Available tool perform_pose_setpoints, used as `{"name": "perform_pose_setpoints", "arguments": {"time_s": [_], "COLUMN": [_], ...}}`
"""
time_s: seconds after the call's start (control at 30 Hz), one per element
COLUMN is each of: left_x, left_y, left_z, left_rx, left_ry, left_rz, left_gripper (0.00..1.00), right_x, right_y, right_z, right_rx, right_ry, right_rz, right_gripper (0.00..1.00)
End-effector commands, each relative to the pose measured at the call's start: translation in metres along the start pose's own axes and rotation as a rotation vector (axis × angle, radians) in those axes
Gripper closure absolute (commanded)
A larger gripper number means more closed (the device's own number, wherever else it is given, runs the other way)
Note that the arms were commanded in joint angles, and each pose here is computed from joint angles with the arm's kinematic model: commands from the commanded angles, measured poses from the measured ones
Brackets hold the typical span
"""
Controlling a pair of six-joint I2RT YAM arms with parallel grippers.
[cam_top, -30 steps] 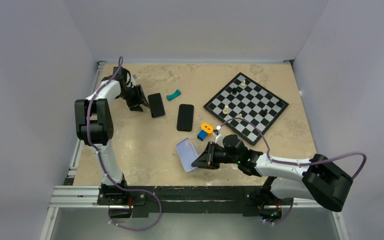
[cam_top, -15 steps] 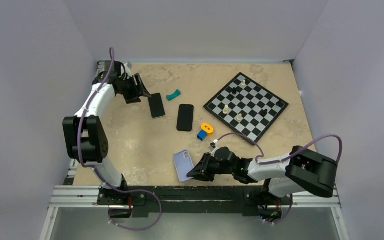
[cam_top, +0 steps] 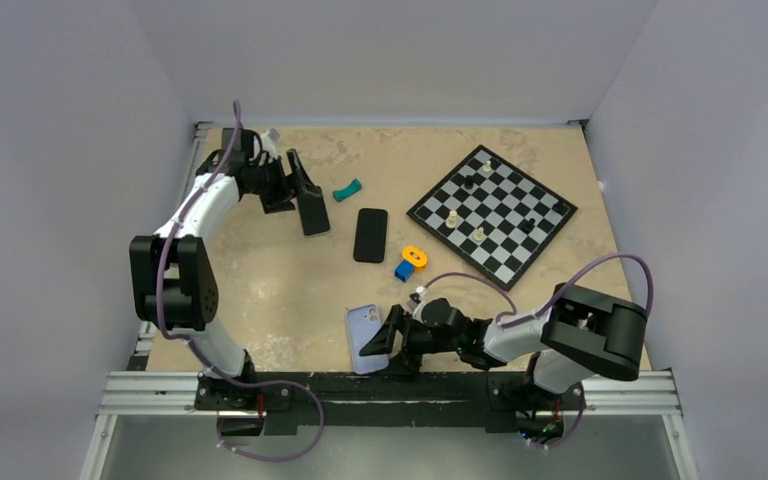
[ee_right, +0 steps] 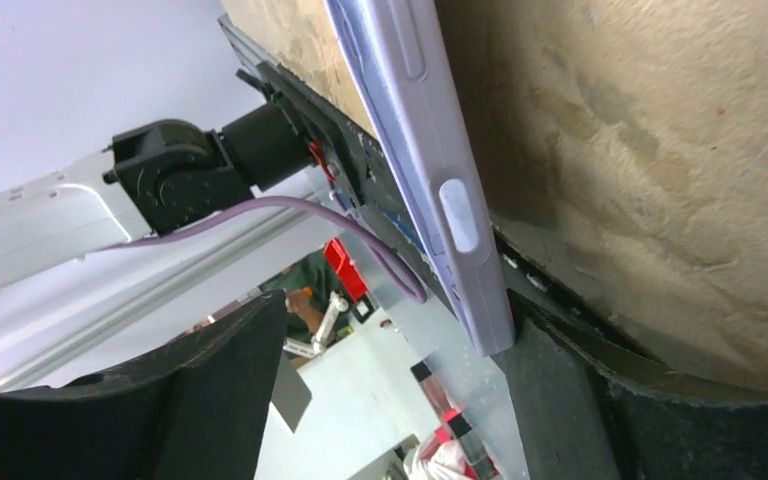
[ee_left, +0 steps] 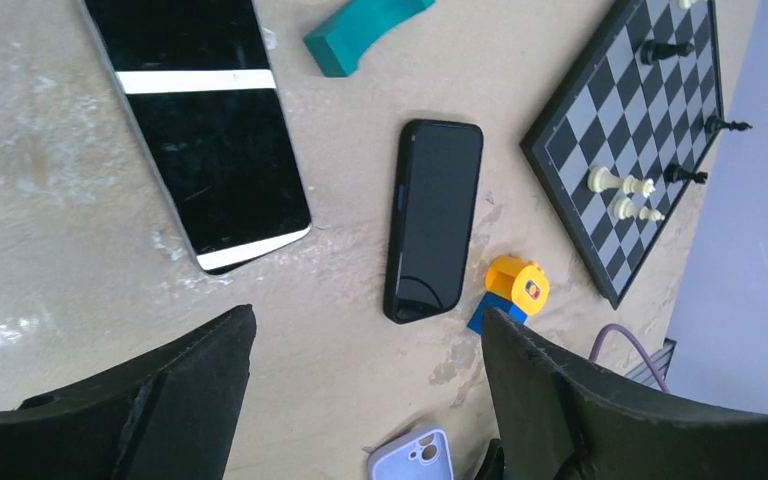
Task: Take the phone out of the phone case
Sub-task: Place the phone case at the center of the board.
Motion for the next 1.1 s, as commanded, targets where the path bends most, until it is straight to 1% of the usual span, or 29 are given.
{"name": "perform_pose_setpoints", "arguments": {"time_s": [0.0, 0.17, 0.27, 0.4, 0.47, 0.67, 0.73, 0.83, 0.97, 1.07], "left_x": [-0.029, -0.038, -0.045, -0.054, -0.057, -0.065, -0.062, -0.057, -0.058, -0.066], "left_y": [-0.009, 0.0, 0.007, 0.016, 0.021, 0.037, 0.043, 0.05, 0.058, 0.066], "left_z": [0.004, 0.014, 0.024, 0.042, 0.051, 0.075, 0.08, 0.084, 0.086, 0.089], "left_rx": [-0.022, 0.01, 0.032, 0.064, 0.079, 0.106, 0.101, 0.102, 0.106, 0.111], "left_ry": [0.096, 0.166, 0.223, 0.294, 0.31, 0.319, 0.302, 0.27, 0.254, 0.26], "left_rz": [0.083, 0.076, 0.065, 0.021, 0.008, -0.055, -0.091, -0.133, -0.174, -0.18], "left_gripper": [0.13, 0.06, 0.03, 0.01, 0.01, 0.02, 0.04, 0.05, 0.03, 0.01], "right_x": [0.013, 0.011, 0.016, 0.025, 0.029, 0.05, 0.06, 0.07, 0.071, 0.064], "right_y": [-0.007, -0.016, -0.027, -0.04, -0.044, -0.057, -0.064, -0.076, -0.09, -0.097], "right_z": [0.006, 0.004, 0.0, -0.008, -0.01, -0.015, -0.018, -0.018, -0.016, -0.014], "right_rx": [0.042, 0.003, -0.057, -0.156, -0.182, -0.256, -0.301, -0.341, -0.364, -0.361], "right_ry": [-0.064, -0.1, -0.131, -0.19, -0.219, -0.348, -0.39, -0.461, -0.521, -0.523], "right_rz": [-0.059, -0.054, -0.072, -0.063, -0.073, -0.104, -0.124, -0.151, -0.162, -0.151], "right_gripper": [0.19, 0.16, 0.15, 0.13, 0.12, 0.09, 0.09, 0.08, 0.08, 0.08]}}
Point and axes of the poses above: each gripper's point midway between its finger pads, its own y axis out along the fingers, its own x axis along the line the jaws close on, z = x × y, the point moved 6 cm from there along -y, back along the fingers, and after that the axes turned 6 degrees about -y, right-handed, at the moved point
